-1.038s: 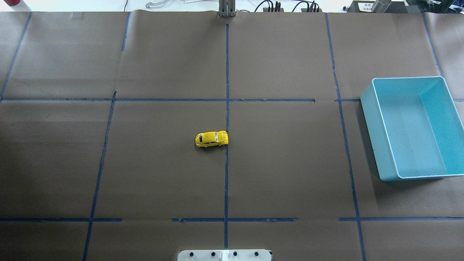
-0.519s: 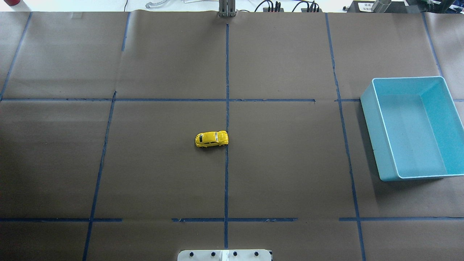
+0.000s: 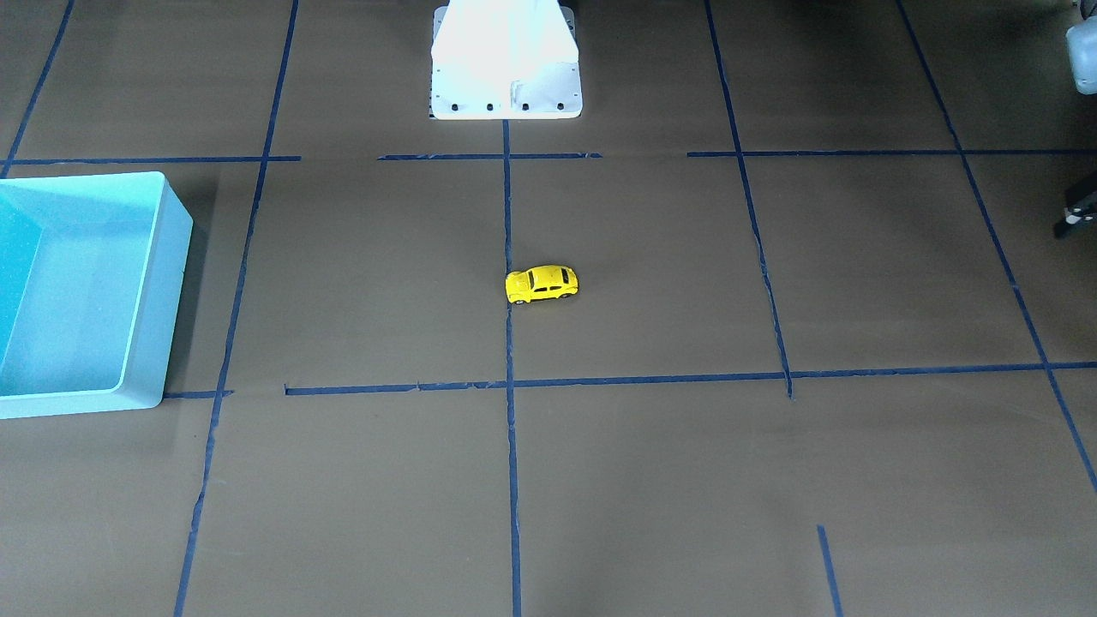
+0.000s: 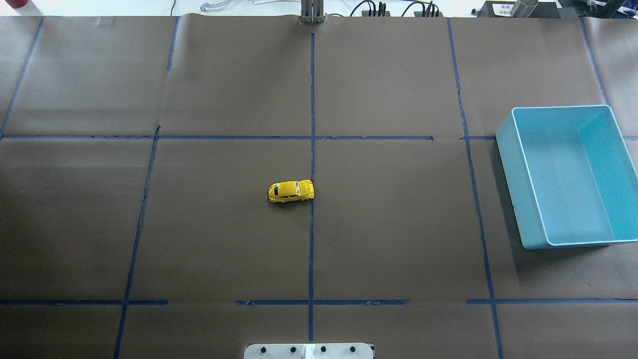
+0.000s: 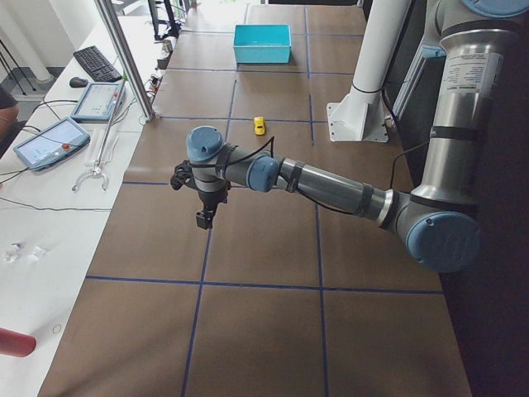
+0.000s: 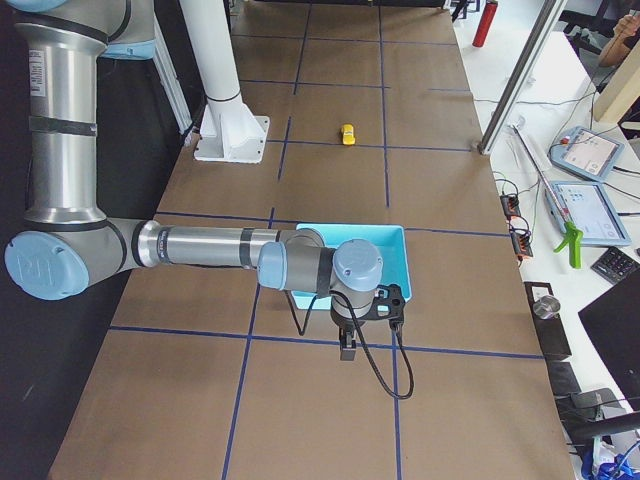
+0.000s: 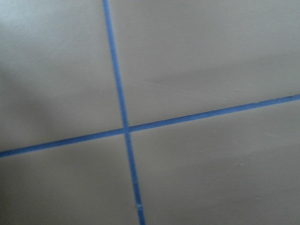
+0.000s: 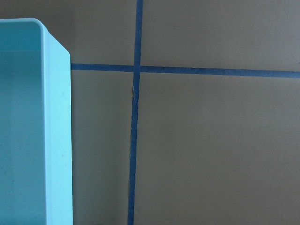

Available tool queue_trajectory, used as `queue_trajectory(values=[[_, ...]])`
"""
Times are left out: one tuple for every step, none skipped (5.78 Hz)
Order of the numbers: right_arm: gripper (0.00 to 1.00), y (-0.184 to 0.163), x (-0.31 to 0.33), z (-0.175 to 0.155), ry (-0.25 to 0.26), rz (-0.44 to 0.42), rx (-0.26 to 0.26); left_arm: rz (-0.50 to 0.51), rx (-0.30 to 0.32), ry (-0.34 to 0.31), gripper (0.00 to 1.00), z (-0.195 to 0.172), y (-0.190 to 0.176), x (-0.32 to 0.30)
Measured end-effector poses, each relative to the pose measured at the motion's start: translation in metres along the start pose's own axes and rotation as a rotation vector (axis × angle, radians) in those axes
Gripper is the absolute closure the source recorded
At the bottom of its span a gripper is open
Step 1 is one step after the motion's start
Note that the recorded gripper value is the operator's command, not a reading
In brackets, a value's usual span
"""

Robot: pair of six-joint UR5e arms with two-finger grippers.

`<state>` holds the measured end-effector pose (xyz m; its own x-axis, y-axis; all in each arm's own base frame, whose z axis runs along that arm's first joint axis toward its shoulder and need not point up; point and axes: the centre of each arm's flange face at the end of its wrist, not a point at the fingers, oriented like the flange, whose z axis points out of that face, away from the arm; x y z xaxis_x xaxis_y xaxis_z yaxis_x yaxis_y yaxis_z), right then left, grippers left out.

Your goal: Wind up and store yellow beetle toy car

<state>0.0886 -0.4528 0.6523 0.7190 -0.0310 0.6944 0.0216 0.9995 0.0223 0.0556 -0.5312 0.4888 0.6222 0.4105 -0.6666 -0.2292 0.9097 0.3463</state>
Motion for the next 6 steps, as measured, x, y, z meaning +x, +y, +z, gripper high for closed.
queue_trajectory(values=[[0.0, 0.0, -0.001, 0.0, 0.0, -0.001, 0.001, 0.096, -0.012, 0.025, 0.0, 0.014, -0.022, 0.046], [0.0, 0.0, -0.001, -0.001, -0.001, -0.001, 0.001, 0.192, -0.023, 0.054, 0.0, 0.03, -0.045, 0.095], [0.0, 0.0, -0.001, -0.001, -0.001, -0.001, 0.001, 0.281, -0.037, 0.089, 0.0, 0.047, -0.067, 0.149], [0.0, 0.0, -0.001, -0.001, -0.001, -0.002, 0.002, 0.369, -0.046, 0.129, 0.0, 0.061, -0.086, 0.204], [0.0, 0.0, -0.001, -0.001, 0.0, -0.002, 0.002, 0.459, -0.049, 0.174, 0.0, 0.072, -0.101, 0.264], [0.0, 0.0, -0.001, -0.001, 0.0, -0.002, 0.002, 0.55, -0.059, 0.211, 0.0, 0.09, -0.108, 0.325]])
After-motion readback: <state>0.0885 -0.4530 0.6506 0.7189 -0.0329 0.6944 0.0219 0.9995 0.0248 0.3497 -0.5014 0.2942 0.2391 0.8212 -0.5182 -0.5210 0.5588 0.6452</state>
